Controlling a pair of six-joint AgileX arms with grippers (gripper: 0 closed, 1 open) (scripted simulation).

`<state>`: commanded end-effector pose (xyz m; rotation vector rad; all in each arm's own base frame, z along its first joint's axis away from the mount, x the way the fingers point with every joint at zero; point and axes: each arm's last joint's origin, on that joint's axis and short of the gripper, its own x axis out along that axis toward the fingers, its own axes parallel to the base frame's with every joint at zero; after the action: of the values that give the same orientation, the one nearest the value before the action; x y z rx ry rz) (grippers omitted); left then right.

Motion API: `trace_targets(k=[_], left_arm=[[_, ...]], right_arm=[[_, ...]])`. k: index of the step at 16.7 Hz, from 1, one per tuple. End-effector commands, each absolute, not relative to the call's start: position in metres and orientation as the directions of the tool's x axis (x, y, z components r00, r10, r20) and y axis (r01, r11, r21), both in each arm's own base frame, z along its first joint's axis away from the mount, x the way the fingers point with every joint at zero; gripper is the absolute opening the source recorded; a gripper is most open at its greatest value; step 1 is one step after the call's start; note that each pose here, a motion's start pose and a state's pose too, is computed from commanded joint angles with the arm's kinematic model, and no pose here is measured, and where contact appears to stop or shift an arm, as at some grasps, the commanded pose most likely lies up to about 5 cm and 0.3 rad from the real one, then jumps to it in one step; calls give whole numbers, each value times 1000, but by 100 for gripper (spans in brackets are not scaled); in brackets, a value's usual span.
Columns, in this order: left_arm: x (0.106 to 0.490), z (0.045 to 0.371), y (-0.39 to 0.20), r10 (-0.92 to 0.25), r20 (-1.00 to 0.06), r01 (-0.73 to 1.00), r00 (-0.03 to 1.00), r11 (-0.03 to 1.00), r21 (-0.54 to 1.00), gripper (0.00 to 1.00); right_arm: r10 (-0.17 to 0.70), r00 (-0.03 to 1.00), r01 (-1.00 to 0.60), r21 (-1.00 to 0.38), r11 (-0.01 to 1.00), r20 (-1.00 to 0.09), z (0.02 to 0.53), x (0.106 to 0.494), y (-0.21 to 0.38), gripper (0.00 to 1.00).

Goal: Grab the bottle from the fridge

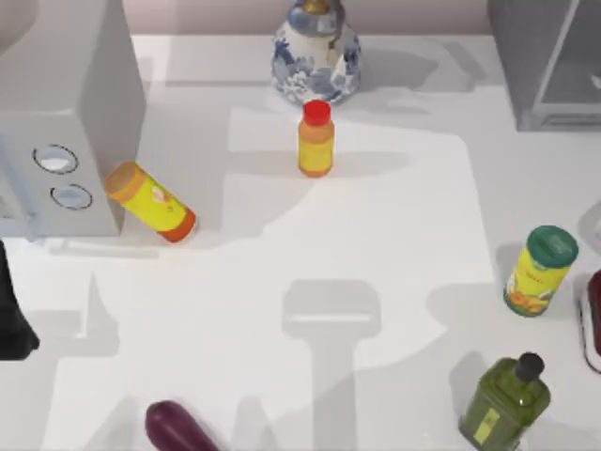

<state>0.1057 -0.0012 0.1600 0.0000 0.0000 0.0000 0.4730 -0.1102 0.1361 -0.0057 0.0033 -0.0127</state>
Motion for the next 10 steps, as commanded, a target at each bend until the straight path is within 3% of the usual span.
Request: trace_targets(k=[10], left_arm=[[106,160,-1,0,0,0,1000,1000,0,100]], right_arm=[[-13,1000,13,-6,1000,-3,186,473,-110,0]])
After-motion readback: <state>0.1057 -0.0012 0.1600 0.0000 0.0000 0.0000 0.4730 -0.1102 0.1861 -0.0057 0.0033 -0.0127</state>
